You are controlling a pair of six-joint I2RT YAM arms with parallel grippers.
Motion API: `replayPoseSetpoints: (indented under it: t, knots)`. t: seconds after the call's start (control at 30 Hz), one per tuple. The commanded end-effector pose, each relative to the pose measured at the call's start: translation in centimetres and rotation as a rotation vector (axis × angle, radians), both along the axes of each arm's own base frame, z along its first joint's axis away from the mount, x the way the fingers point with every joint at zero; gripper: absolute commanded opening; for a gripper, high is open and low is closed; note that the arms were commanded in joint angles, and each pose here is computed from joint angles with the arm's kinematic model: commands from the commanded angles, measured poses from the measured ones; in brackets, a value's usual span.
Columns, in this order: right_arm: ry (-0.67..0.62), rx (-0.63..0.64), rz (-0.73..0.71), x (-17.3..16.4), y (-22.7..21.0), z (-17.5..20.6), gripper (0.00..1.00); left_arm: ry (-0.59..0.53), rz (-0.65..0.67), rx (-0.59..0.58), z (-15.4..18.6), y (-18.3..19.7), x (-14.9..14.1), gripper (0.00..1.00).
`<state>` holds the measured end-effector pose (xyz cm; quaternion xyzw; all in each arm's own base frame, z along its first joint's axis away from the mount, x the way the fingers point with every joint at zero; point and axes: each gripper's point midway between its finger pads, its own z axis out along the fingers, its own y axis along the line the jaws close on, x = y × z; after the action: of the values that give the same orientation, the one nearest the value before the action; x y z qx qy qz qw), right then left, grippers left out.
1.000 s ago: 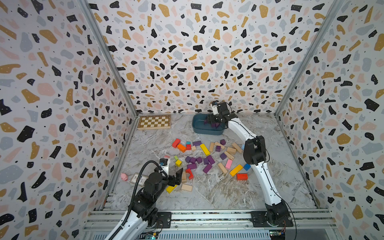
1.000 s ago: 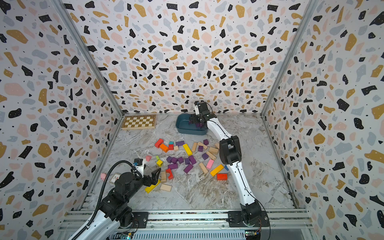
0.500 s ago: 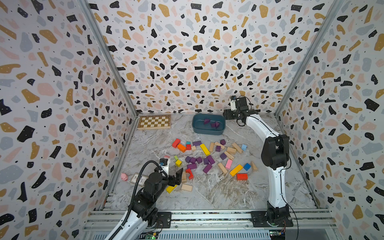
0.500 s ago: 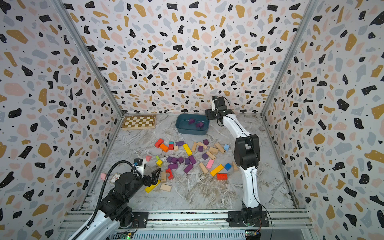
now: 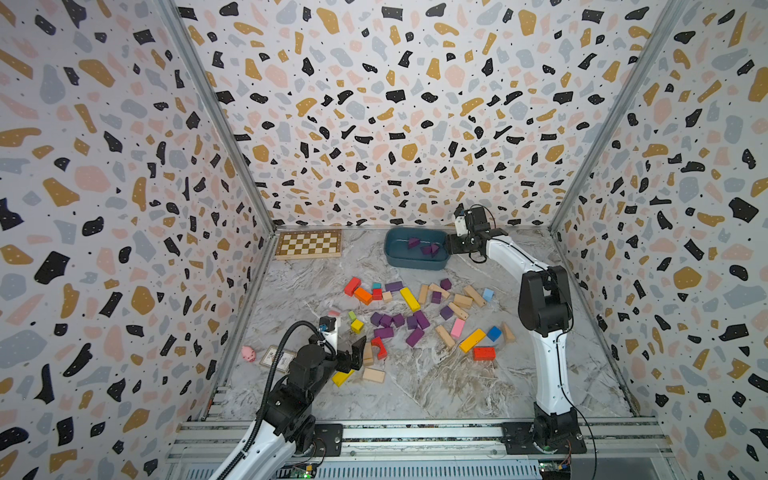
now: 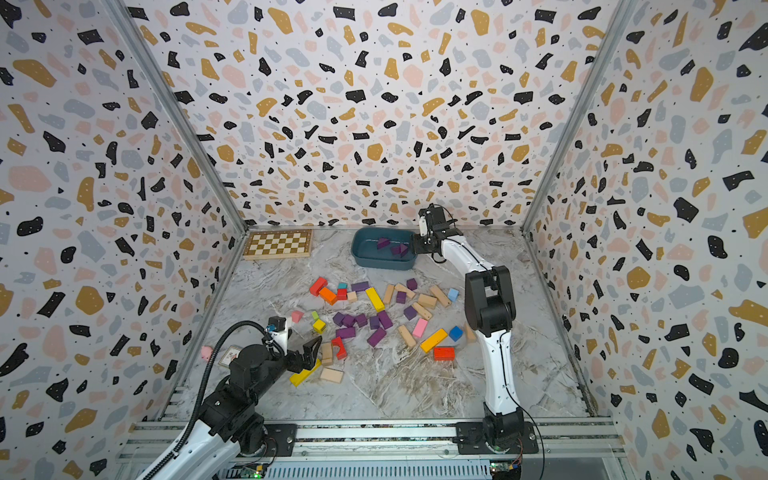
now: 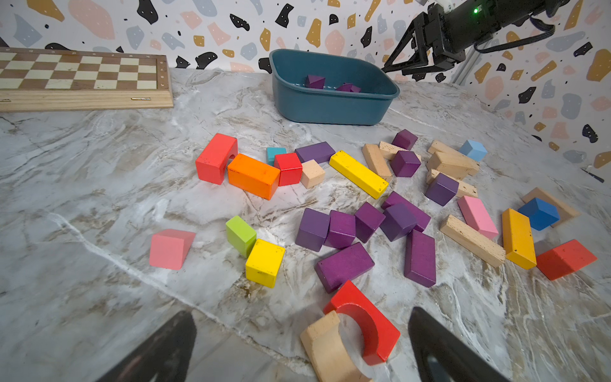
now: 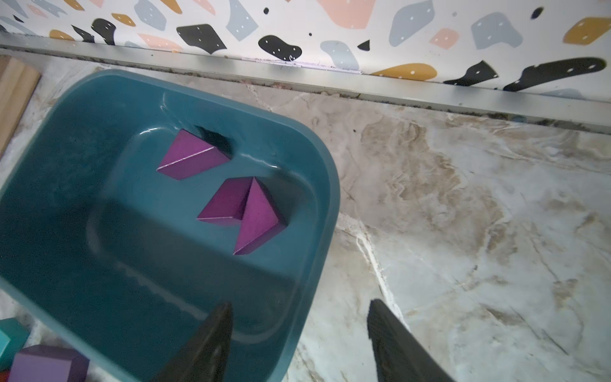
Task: Pick purple bricks into the storage bin
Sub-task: Move the storage box to the center of the board.
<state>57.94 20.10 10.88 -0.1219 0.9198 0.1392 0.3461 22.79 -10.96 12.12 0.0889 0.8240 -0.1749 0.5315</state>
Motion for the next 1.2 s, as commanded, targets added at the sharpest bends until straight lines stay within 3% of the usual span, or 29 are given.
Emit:
replayPoseSetpoints:
  t: [0.0, 0.27, 0.57, 0.77, 1.17]
  knots:
    - [0.015, 0.011, 0.006, 0.5, 0.4, -0.7, 0.64, -0.057, -0.007, -0.026, 1.8, -0.3, 0.3, 0.99]
    - [0.037, -0.004, 0.002, 1.8, 0.3, -2.2, 0.56, -0.059, -0.007, -0.028, 1.9, -0.3, 0.3, 0.99]
    - [0.028, -0.02, 0.0, 1.9, -0.6, -1.3, 0.32, -0.063, -0.006, -0.029, 2.0, -0.3, 0.3, 0.99]
    - [0.025, -0.033, 0.003, 1.3, -1.3, -0.8, 0.22, -0.062, -0.009, -0.03, 1.9, -0.3, 0.3, 0.99]
    - [0.036, 0.018, -0.073, -1.8, -2.9, 0.6, 0.17, -0.064, -0.009, -0.029, 1.9, -0.3, 0.3, 0.99]
